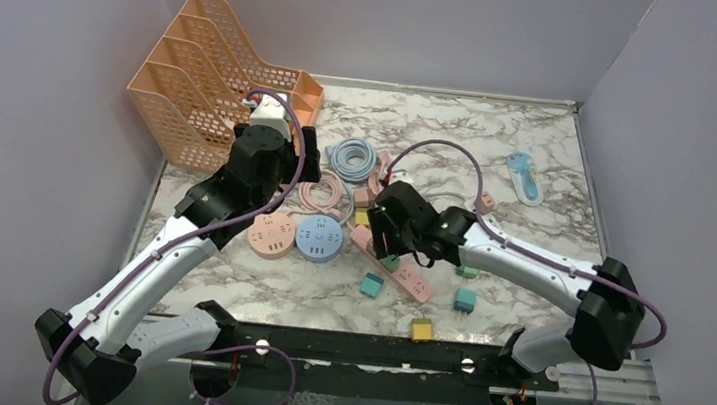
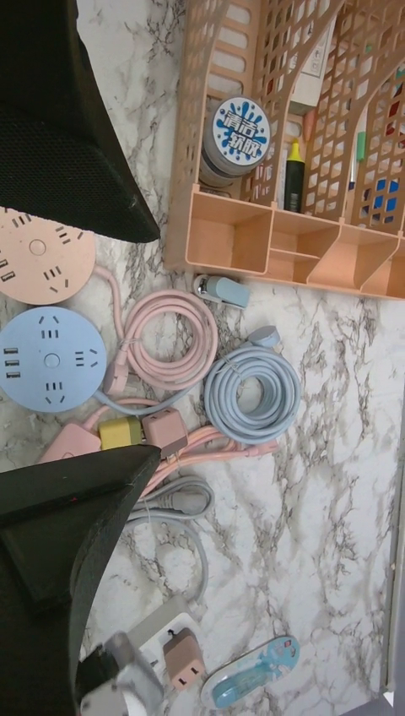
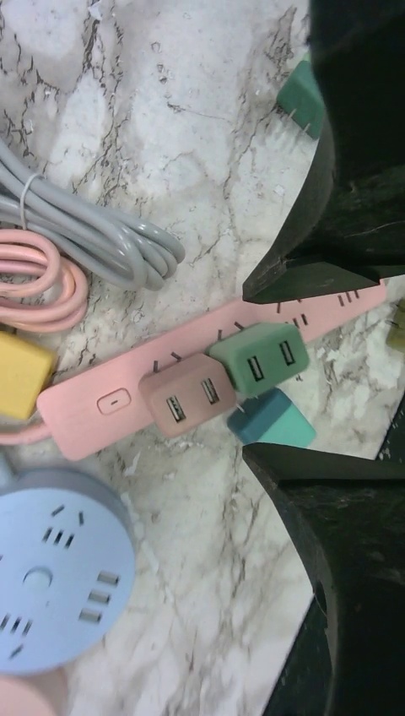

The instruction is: Insert the plug

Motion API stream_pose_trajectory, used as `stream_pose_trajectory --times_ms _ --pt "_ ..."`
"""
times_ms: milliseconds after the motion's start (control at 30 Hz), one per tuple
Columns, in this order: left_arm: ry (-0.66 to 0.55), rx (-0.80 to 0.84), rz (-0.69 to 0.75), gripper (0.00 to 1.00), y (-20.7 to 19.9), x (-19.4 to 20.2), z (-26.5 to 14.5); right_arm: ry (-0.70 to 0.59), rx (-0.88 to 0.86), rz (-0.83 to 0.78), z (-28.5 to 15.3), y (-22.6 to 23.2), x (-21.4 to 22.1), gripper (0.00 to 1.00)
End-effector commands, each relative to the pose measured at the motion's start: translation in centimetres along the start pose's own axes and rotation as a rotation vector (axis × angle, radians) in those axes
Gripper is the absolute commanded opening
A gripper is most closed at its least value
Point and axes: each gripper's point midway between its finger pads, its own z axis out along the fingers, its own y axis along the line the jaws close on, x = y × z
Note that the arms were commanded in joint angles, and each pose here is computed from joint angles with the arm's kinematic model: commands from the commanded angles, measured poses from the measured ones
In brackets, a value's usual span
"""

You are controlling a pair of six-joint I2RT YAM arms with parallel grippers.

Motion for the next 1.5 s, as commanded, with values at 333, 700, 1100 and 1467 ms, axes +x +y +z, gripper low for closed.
stream_pose_trajectory --times_ms 333,700,1100,1467 --pt "-0.02 0.094 -0.077 0.92 -0.6 -0.7 -3.0 0.016 -0.102 0.265 -5.4 4.2 2.4 0.58" --pt "0.088 0.134 -0.209 0.92 -0.1 4.0 -5.3 0.092 0.154 0.404 -1.4 4.2 8.5 0.63" --pt "0.062 0.092 -0.366 0.9 0.5 4.0 -6.2 0.119 0.191 0.433 2.2 5.5 9.7 0.66" --pt "0.075 0.101 -0.327 0.91 0.4 4.4 -6.1 0.085 0.241 0.48 3.4 6.3 8.1 0.77"
